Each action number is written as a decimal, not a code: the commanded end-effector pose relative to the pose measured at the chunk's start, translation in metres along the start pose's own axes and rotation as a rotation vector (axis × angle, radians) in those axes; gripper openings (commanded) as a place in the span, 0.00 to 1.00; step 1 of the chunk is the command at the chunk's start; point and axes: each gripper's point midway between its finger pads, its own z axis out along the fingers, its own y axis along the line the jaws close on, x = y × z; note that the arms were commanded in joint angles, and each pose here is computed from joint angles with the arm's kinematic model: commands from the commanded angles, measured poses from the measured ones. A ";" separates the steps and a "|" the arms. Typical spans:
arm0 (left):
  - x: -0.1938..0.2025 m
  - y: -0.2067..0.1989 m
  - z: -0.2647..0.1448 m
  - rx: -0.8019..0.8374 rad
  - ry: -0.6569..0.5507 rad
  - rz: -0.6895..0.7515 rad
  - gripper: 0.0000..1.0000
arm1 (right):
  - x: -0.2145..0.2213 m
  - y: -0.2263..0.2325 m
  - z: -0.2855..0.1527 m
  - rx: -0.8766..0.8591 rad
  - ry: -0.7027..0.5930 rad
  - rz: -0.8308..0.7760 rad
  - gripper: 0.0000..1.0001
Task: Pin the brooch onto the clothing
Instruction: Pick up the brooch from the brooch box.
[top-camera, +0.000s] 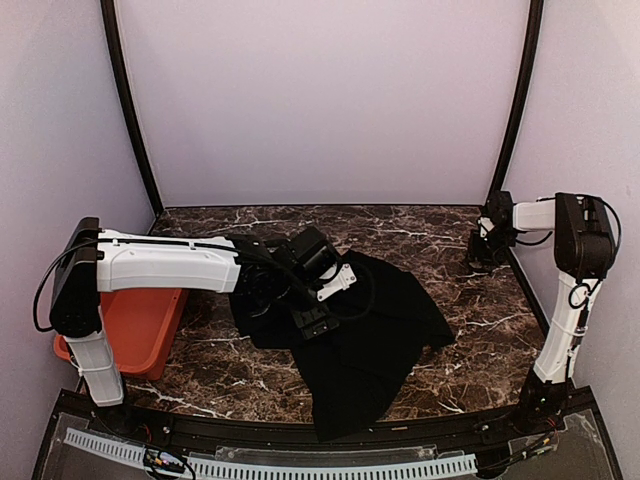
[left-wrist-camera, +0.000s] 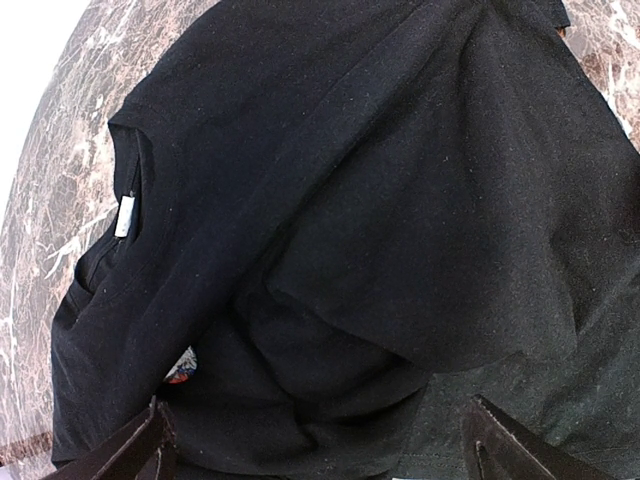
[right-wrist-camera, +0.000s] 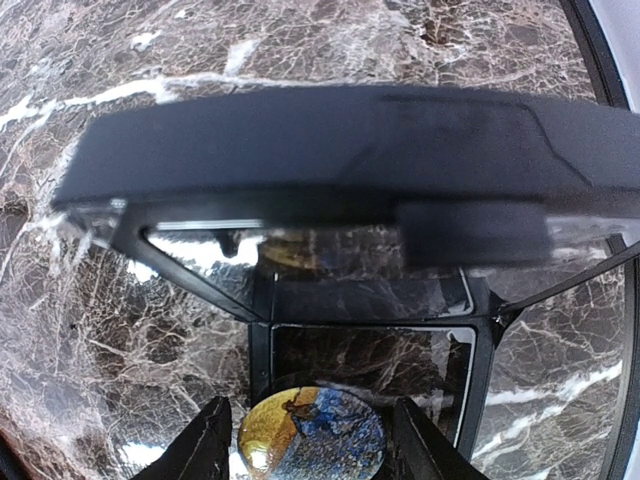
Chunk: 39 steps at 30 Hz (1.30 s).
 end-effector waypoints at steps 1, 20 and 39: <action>0.004 -0.004 -0.001 -0.001 0.020 0.025 0.99 | 0.003 -0.006 -0.006 0.003 0.002 0.027 0.53; 0.005 -0.004 0.000 -0.005 0.023 0.031 0.99 | -0.005 -0.006 -0.014 -0.023 -0.030 0.060 0.38; -0.013 0.000 -0.035 0.030 -0.114 0.065 0.99 | 0.034 0.171 -0.126 -0.561 -0.013 -0.396 0.38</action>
